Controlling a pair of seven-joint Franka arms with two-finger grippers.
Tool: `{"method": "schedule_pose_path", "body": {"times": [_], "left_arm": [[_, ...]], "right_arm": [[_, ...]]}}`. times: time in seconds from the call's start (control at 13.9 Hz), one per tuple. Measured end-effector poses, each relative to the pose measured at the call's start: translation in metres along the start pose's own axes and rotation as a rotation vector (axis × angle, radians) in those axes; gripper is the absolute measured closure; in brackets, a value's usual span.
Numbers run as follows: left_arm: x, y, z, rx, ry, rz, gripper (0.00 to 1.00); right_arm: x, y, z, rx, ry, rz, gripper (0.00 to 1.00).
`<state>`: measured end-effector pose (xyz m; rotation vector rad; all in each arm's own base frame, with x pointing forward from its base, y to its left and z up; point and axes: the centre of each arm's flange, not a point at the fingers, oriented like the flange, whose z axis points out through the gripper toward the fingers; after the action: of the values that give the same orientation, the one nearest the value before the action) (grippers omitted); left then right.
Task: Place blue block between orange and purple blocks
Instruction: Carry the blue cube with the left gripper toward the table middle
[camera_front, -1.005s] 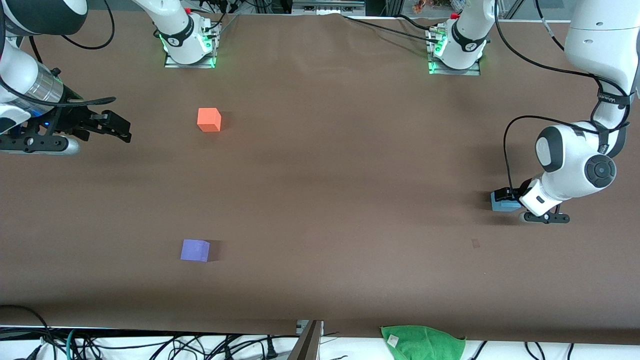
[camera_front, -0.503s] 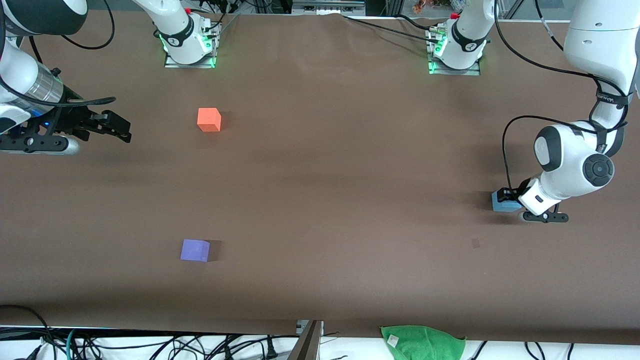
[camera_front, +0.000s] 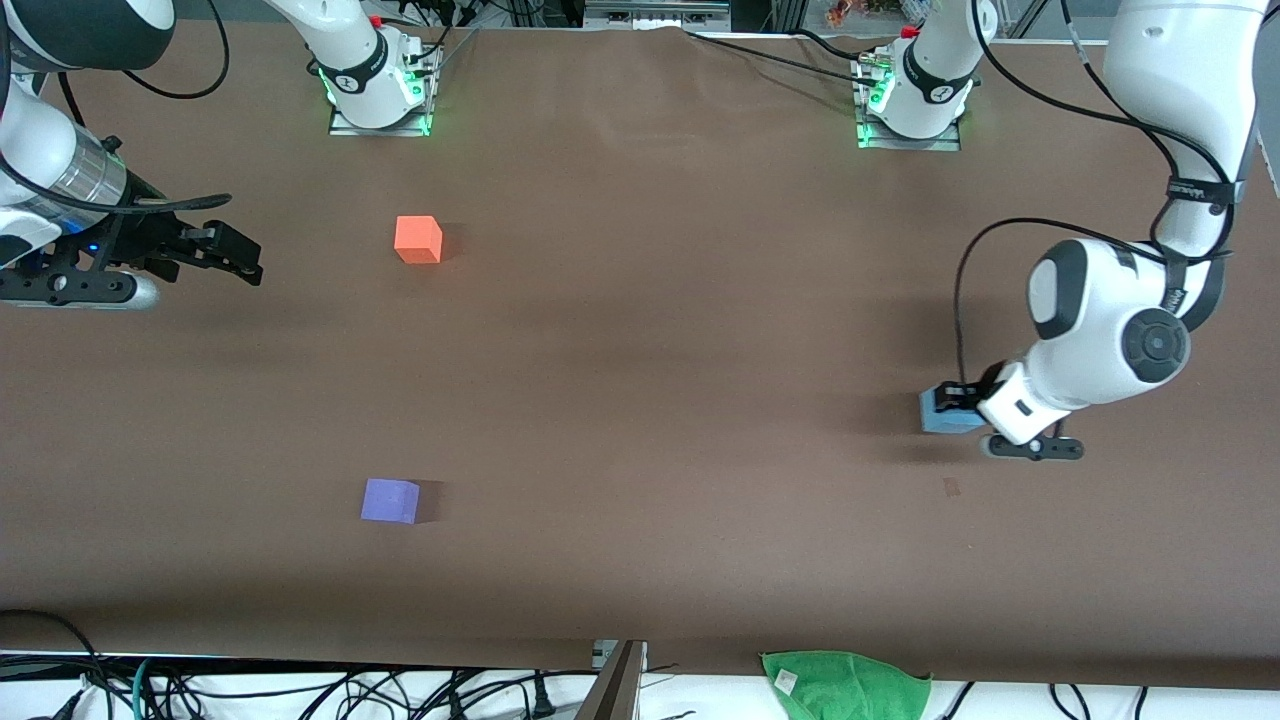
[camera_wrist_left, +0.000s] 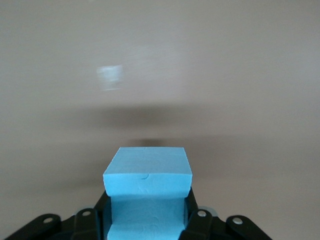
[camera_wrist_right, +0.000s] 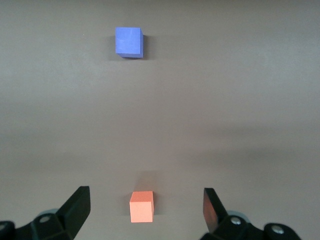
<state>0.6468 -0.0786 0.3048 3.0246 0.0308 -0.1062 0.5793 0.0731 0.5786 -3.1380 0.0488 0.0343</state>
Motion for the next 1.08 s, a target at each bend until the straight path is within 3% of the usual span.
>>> {"method": "schedule_pose_path", "body": {"times": [0.5,1.08], "left_arm": [[-0.048,0.259,0.012,-0.044,0.009,-0.072,0.43],[-0.063,0.351,0.088,-0.076,-0.018,-0.110,0.43]], "right_arm": [[0.000,0.000,0.000,0.000,0.000,0.000,0.00],[0.000,-0.001,0.000,0.000,0.001,-0.001,0.00]]}}
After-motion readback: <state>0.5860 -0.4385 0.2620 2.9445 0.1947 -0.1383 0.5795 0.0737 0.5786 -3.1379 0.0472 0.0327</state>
